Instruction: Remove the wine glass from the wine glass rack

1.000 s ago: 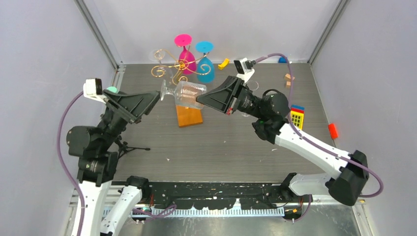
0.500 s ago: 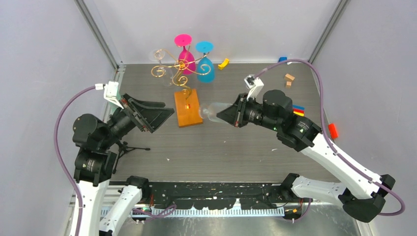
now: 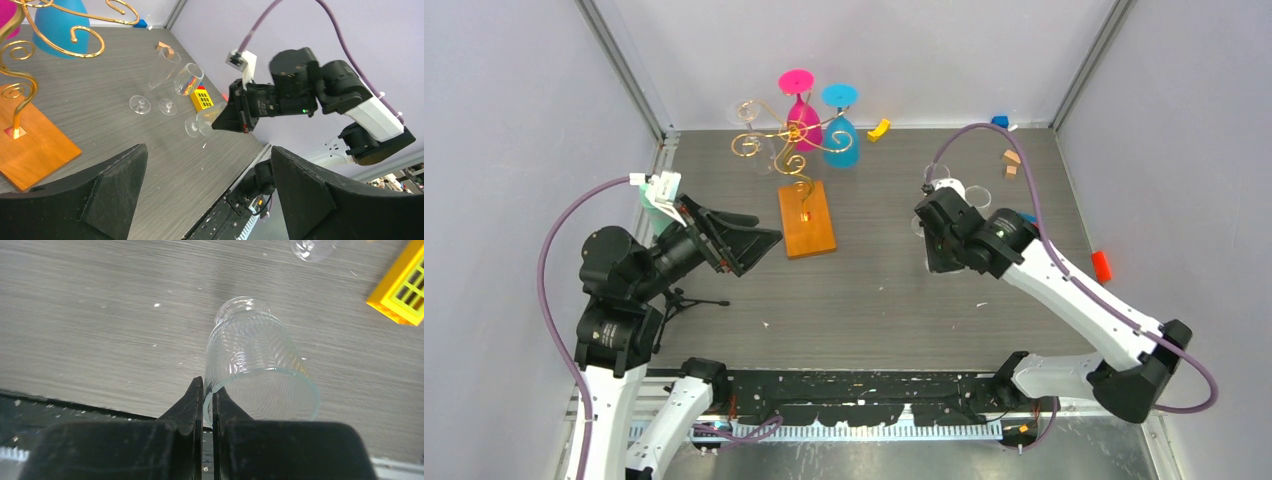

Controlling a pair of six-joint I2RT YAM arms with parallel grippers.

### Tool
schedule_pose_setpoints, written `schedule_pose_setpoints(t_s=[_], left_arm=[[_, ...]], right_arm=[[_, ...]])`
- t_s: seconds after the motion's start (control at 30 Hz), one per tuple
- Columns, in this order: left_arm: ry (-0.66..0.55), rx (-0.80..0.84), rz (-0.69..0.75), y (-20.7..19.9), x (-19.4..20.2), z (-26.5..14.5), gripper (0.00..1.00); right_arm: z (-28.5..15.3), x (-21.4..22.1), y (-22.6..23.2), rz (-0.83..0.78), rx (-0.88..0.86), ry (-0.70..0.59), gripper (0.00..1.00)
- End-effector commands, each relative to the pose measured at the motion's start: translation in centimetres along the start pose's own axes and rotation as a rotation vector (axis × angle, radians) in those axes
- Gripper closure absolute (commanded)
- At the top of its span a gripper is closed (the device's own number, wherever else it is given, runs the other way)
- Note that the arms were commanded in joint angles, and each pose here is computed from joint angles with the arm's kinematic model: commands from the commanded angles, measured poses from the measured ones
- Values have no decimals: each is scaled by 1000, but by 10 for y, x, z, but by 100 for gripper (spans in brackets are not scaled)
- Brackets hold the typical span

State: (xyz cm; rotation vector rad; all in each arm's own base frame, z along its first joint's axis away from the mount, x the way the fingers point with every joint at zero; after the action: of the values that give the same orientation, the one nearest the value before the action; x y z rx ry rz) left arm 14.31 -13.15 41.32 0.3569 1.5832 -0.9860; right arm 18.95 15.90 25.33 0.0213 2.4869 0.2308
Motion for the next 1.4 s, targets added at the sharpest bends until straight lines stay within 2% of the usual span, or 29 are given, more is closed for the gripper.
schedule_pose_setpoints(t_s=[0.0, 0.4, 0.6, 0.87, 1.13, 1.23, 1.37], left_arm=[[12, 11, 39, -1, 2, -2, 4], [18, -2, 43, 3, 7, -2, 3], [19, -5, 44, 4, 10, -2, 3], [2, -13, 81, 2, 2, -4, 2], [-27, -43, 110, 1, -16, -1, 2], [-35, -63, 117, 5, -22, 3, 2], [-35, -88, 110, 13, -28, 11, 2]], right_arm=[[14, -14, -28, 21, 152, -12, 100], [56, -15, -103, 296, 242, 45, 100], [80, -23, -125, 414, 264, 53, 100], [114, -42, -153, 514, 367, 40, 100], [136, -65, -170, 528, 450, 7, 99], [141, -70, -173, 528, 453, 13, 92], [140, -74, -174, 525, 450, 5, 78]])
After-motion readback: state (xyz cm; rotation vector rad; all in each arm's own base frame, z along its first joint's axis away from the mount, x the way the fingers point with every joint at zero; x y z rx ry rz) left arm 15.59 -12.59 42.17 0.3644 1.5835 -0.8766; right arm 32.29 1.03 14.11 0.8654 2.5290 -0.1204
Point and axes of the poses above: each gripper's point midway between its finger pads, its own z axis out along the fingers, its own y axis along the line the jaws close on, x = y × z, the point moved 4 cm from there along -z, back along the fingers, and after that the axes turned 11 degrees about z, right-handed, at the moved point
